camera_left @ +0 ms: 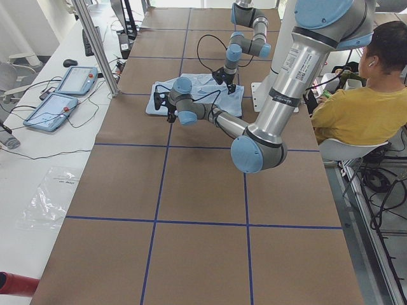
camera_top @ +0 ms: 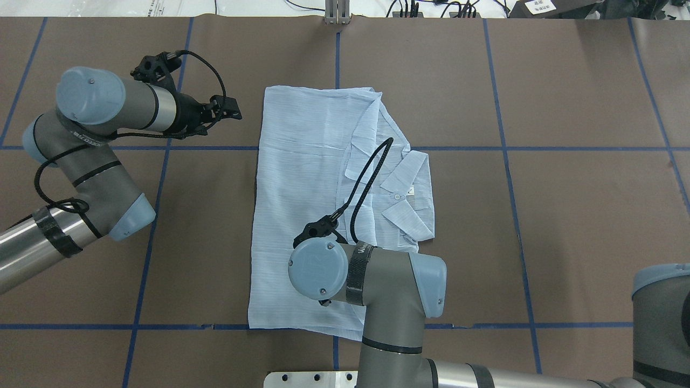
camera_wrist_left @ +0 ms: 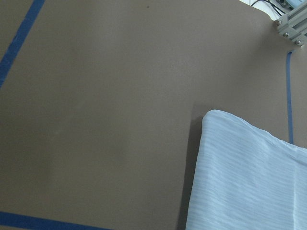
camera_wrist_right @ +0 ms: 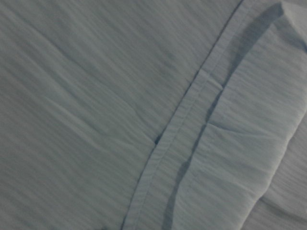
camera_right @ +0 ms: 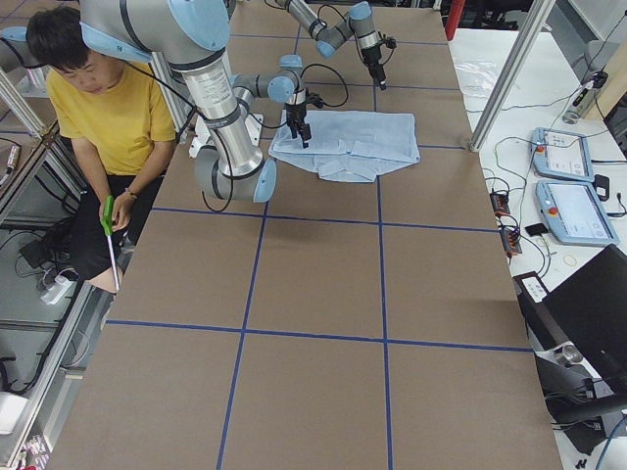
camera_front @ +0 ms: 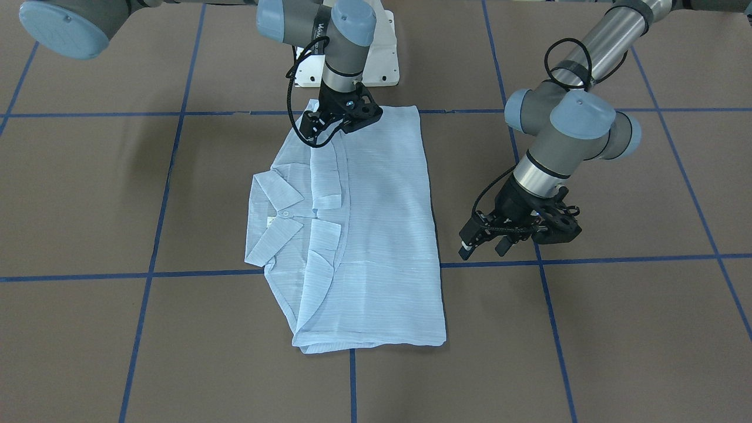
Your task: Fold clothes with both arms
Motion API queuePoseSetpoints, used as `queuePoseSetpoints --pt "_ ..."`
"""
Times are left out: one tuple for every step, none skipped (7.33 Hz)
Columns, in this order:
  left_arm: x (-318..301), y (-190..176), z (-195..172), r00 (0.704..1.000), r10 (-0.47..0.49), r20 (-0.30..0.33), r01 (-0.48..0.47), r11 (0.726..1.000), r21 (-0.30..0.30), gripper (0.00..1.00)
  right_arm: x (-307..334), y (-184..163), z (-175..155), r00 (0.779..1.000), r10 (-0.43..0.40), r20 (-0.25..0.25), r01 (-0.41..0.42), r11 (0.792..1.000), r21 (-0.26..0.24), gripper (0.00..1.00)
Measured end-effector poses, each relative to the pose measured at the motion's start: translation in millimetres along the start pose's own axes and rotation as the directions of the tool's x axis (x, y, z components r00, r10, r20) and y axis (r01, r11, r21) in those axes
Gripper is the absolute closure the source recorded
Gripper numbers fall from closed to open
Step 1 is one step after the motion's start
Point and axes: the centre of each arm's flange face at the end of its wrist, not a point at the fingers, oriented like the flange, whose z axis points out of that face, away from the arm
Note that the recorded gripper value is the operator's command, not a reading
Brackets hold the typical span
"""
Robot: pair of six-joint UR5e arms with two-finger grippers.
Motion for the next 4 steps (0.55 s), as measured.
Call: queuePoseSetpoints --pt "0 0 0 1.0 0.0 -0.001 0.0 1.0 0.0 0.0 1 1 2 1.0 -0.002 -0.009 0.002 1.0 -0.01 0.0" --pt "0 0 0 1.0 0.0 -0.001 0.0 1.0 0.0 0.0 5 2 2 1.0 -0.001 -0.02 0.001 1.0 -0.02 0.0" --pt "1 0 0 1.0 0.0 -0.001 0.0 1.0 -0.001 0.0 11 3 1 0.999 -0.004 -0.035 0.003 1.0 -0.031 0.0" --pt "1 0 -1 1.0 0.001 -0.002 -0.001 1.0 0.0 0.0 25 9 0 0.999 -0.013 -0.05 0.011 0.999 -0.043 0.0"
